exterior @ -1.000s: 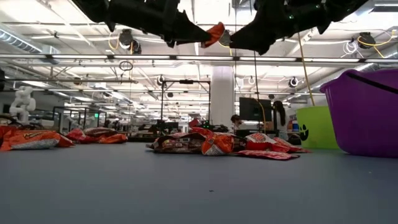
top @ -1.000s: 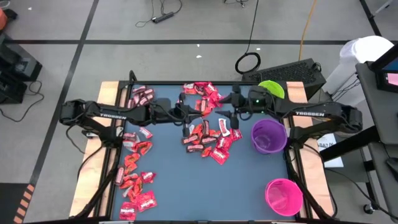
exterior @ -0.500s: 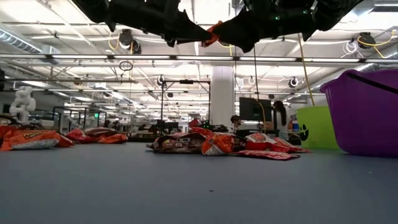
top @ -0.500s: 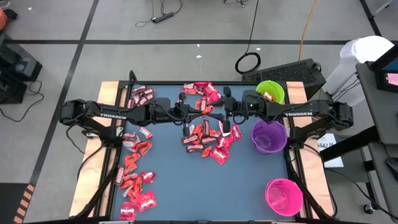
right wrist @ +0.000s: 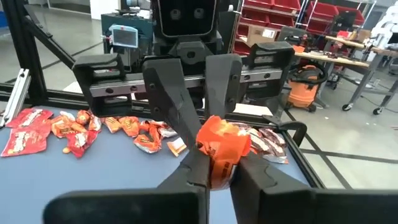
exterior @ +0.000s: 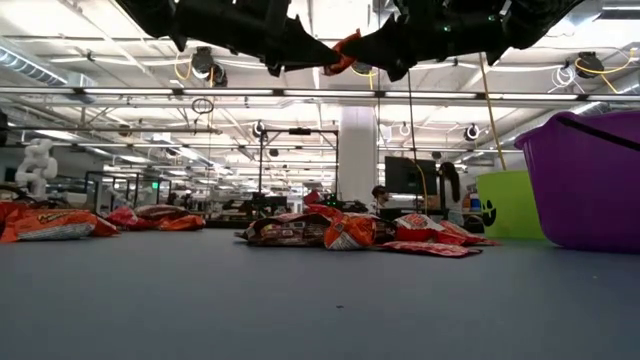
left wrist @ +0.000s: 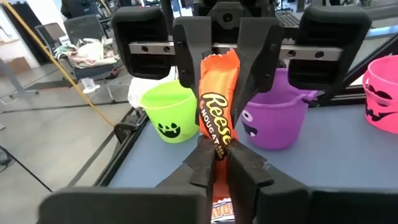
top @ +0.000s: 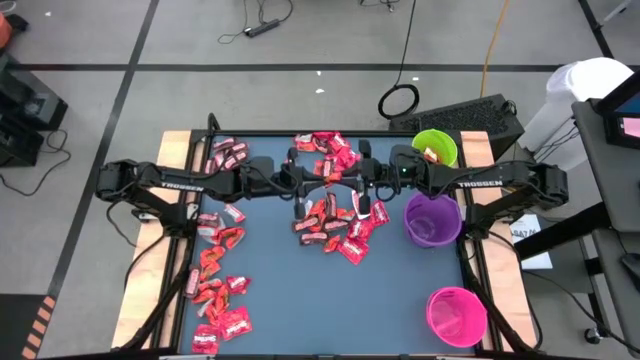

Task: Organize candy in baskets
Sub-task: Put the orange chocolate bar into the green bucket

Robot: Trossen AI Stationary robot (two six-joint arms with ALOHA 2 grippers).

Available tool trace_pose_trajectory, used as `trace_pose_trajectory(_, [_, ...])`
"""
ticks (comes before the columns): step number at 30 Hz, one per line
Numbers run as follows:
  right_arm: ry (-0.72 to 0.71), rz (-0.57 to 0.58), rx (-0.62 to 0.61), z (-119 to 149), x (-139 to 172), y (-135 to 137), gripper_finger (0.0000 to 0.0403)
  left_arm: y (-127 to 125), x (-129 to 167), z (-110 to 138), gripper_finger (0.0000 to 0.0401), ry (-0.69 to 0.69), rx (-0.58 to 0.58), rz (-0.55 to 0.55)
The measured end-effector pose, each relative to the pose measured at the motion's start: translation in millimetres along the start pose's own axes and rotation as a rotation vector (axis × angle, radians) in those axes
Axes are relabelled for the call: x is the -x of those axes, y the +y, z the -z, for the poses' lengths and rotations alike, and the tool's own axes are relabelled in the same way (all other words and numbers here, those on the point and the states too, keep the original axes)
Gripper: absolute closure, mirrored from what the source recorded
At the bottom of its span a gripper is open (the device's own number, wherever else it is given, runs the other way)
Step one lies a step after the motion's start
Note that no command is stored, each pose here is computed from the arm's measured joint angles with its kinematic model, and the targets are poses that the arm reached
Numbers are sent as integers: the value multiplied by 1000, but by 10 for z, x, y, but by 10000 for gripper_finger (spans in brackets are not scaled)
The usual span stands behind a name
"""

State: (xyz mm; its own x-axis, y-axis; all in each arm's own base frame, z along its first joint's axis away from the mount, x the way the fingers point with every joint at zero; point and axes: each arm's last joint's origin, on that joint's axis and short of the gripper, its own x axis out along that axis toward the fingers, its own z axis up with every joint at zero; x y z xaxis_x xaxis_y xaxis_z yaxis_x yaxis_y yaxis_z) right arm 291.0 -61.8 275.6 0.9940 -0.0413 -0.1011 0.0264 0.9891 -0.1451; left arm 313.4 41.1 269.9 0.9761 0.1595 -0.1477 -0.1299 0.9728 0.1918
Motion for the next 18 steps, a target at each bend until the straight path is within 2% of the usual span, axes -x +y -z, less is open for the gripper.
trace_pose_trajectory(3, [20,21,6,-20,45,-1,374,11,1,51,323,51,19,3])
trace_pose_trajectory(7, [83,137,73,-78,178,-24,380,-8,17,205,267,208,15,33])
trace_pose_trajectory(11, [228,332,139,-87,358,-59,378,-36,43,344,242,348,18,55])
trace_pose_trajectory(14, [346,524,204,-104,527,-100,378,-80,37,462,239,444,19,72])
trace_pose_trajectory(18, [508,748,287,-96,741,-189,379,-167,-13,646,239,500,52,86])
